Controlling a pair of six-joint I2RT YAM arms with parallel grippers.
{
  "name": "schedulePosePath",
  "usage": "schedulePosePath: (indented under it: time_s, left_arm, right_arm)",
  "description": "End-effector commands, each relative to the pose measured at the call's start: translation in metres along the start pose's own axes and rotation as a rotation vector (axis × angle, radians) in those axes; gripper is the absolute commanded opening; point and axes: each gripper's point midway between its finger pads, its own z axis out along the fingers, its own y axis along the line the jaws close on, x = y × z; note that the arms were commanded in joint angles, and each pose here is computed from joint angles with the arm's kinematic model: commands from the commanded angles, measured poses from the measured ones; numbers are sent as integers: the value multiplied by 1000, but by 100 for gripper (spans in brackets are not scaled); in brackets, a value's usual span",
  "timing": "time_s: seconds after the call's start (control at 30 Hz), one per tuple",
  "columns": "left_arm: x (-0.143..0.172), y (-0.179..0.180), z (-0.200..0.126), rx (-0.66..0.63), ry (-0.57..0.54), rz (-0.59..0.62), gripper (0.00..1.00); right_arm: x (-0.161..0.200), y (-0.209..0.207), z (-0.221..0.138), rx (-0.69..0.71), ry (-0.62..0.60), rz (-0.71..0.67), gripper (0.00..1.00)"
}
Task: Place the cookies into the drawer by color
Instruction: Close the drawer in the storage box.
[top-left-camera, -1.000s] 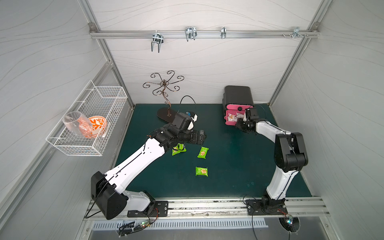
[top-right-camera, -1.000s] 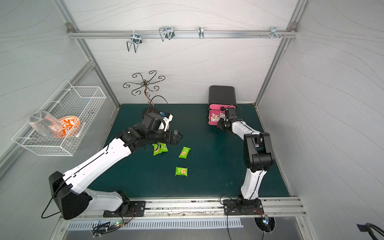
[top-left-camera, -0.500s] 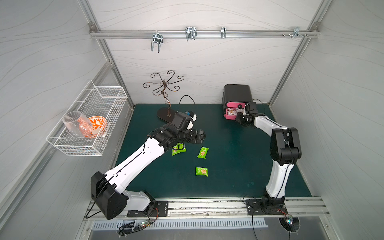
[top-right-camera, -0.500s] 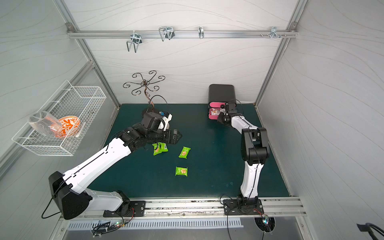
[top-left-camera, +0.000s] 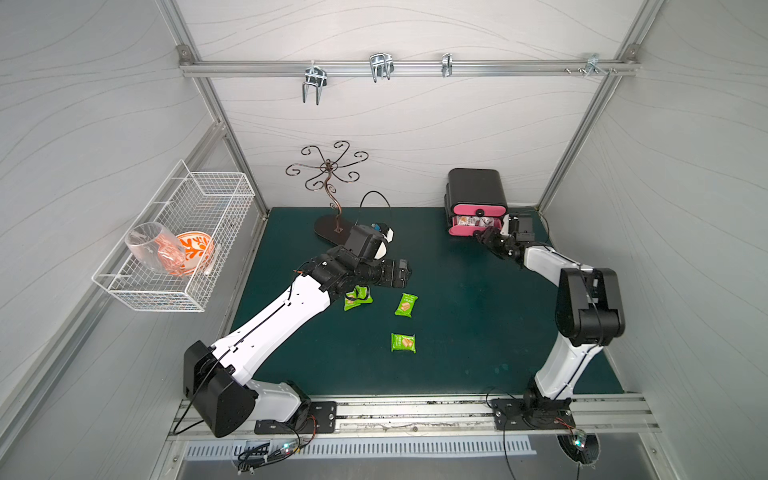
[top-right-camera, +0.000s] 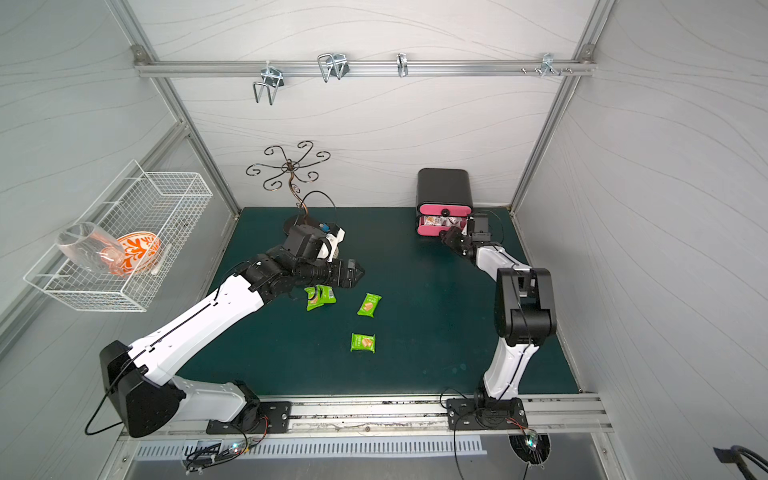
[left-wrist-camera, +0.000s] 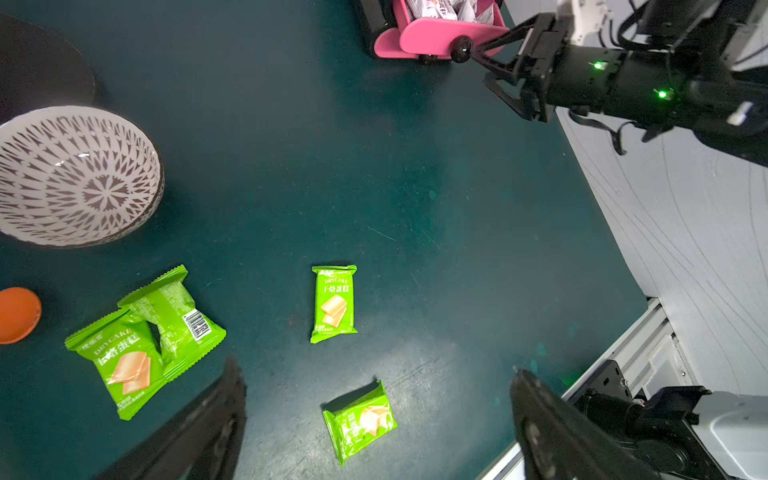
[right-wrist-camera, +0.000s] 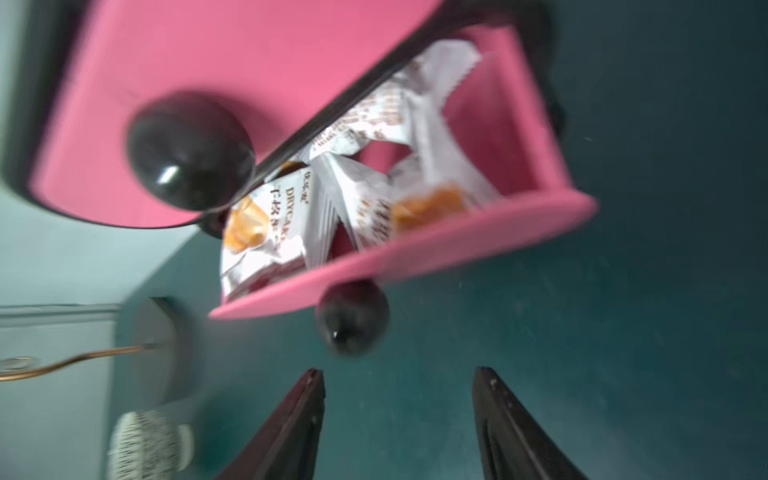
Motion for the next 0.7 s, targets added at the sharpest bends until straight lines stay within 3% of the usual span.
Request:
schedulePosePath:
  time_s: [0.0, 0.1, 0.2, 0.67]
  left_arm:
    - [-13, -4, -5, 22, -56, -10, 99]
    - [-13, -6, -3, 29, -48, -11, 99]
    - [-13, -6, -3, 28, -45, -9, 99]
    - [-12, 0, -3, 11, -36, 5, 99]
  right_arm:
    - [-21, 18, -19, -172, -77, 124, 46]
    - [-23, 14, -10, -224, -64, 227, 14]
    - [-30, 5, 2, -247, -90, 341, 0]
    - [-45, 13, 51, -305, -83, 430, 0]
